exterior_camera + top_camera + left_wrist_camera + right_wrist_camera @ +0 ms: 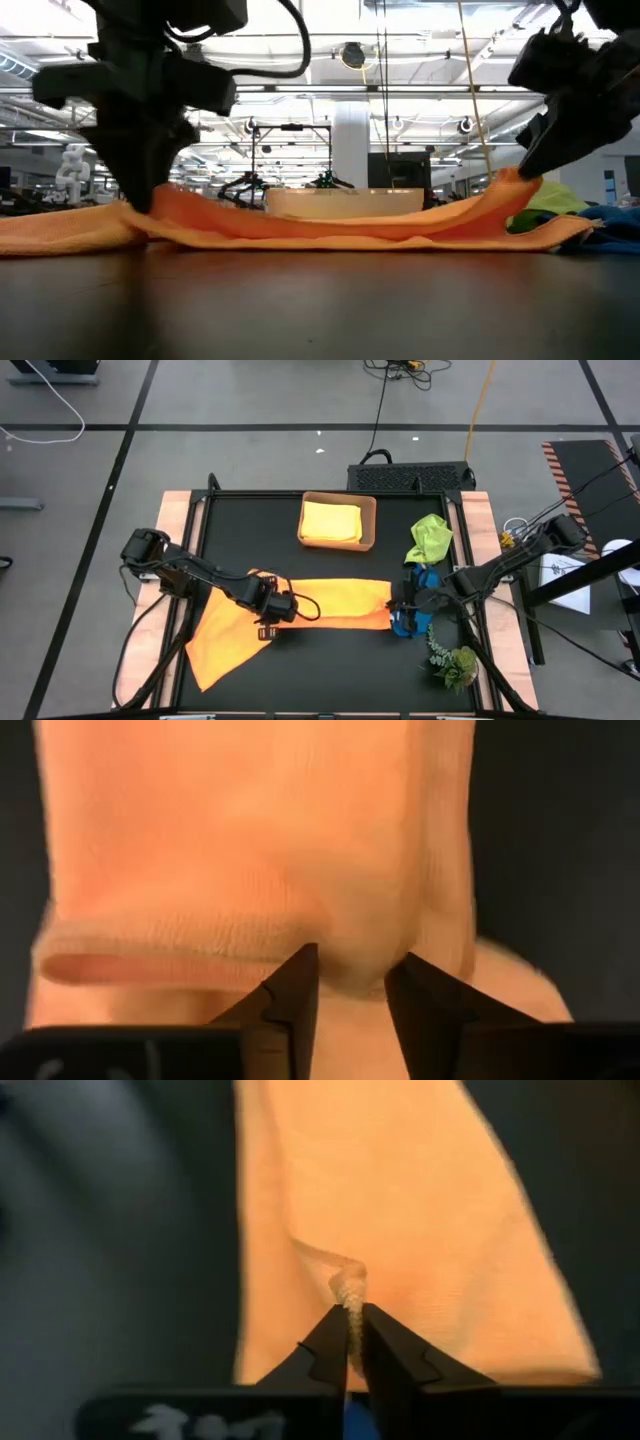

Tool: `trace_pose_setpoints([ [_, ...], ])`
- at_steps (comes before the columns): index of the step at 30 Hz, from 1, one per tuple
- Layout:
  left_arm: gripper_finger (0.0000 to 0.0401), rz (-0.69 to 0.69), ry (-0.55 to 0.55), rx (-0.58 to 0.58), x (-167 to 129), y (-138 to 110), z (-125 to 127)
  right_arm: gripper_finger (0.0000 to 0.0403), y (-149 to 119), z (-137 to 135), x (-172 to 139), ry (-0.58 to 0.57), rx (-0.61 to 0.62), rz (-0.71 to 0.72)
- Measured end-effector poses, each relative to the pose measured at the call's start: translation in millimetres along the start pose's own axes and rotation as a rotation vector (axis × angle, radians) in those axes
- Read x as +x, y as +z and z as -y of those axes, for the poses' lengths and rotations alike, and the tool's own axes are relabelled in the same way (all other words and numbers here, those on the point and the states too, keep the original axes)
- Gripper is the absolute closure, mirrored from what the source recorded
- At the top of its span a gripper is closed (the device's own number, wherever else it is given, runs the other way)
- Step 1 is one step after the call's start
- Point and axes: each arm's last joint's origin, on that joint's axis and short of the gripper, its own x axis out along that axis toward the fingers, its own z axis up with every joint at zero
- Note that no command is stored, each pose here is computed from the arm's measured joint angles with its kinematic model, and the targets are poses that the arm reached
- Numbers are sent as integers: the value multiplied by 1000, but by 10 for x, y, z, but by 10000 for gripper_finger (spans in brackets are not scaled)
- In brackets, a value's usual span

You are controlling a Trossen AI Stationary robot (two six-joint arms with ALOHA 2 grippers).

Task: Fold microfiber towels
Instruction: Fold the right orange towel

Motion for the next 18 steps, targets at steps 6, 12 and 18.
trace_pose_setpoints([
  [6,255,-125,20,-32,-53,-90,-26,305,46,-41,-3,65,-7,33],
  [12,253,-144,15,-35,-115,-87,19,256,43,-43,-3,72,-3,27],
  [18,253,-125,120,7,-113,-97,-18,248,53,-13,2,14,-4,55],
])
